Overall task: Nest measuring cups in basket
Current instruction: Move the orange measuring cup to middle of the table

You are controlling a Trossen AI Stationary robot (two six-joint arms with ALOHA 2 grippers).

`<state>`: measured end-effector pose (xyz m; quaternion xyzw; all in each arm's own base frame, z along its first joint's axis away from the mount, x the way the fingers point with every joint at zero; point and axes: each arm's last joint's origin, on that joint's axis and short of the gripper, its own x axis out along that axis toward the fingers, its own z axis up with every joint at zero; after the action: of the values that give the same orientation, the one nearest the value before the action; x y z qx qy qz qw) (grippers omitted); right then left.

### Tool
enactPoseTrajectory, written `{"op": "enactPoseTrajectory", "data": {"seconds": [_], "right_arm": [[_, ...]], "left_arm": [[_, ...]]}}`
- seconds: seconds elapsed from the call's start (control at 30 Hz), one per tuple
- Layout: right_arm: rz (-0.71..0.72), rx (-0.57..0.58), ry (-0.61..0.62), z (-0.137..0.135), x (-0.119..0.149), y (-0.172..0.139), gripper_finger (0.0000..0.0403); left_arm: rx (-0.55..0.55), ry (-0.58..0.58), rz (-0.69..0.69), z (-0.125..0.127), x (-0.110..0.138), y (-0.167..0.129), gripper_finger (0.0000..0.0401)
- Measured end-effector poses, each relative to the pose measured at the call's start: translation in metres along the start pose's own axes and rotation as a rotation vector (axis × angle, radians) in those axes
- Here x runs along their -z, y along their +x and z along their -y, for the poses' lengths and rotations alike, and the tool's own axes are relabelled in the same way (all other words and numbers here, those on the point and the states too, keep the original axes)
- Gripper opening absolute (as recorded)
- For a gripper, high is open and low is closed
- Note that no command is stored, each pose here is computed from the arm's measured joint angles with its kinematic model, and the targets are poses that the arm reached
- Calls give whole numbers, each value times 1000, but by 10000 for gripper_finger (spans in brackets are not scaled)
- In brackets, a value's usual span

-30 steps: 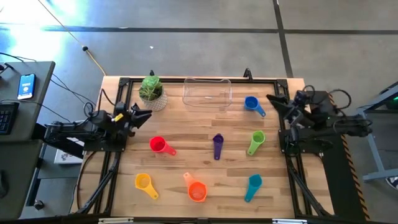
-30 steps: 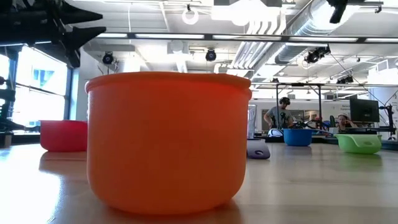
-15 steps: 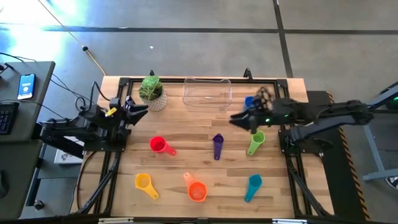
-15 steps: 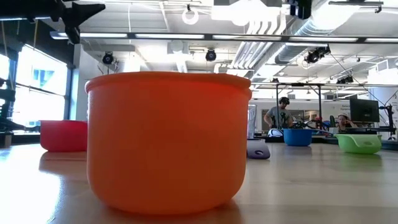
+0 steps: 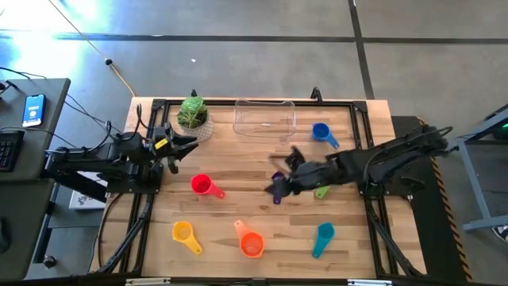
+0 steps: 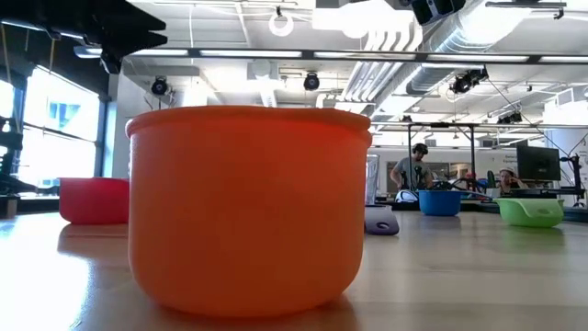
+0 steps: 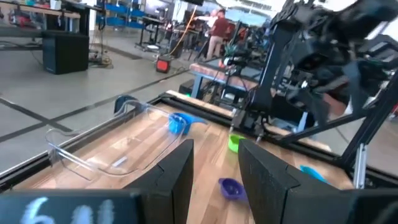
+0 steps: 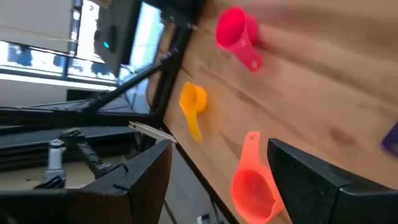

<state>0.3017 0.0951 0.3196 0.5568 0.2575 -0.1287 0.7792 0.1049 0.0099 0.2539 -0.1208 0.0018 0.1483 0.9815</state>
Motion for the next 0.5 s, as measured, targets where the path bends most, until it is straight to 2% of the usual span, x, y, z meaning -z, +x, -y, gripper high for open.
{"op": "enactPoseTrajectory", "data": {"seconds": [0.3,0.5], "right_arm": [[-102,109,26,-6,35,40,257],[-139,176,26,4,53,59,257]], "left_arm": [[-6,-4,-22,0,2,2,117],[-32,-79,-16,-1,2,2,117]]}}
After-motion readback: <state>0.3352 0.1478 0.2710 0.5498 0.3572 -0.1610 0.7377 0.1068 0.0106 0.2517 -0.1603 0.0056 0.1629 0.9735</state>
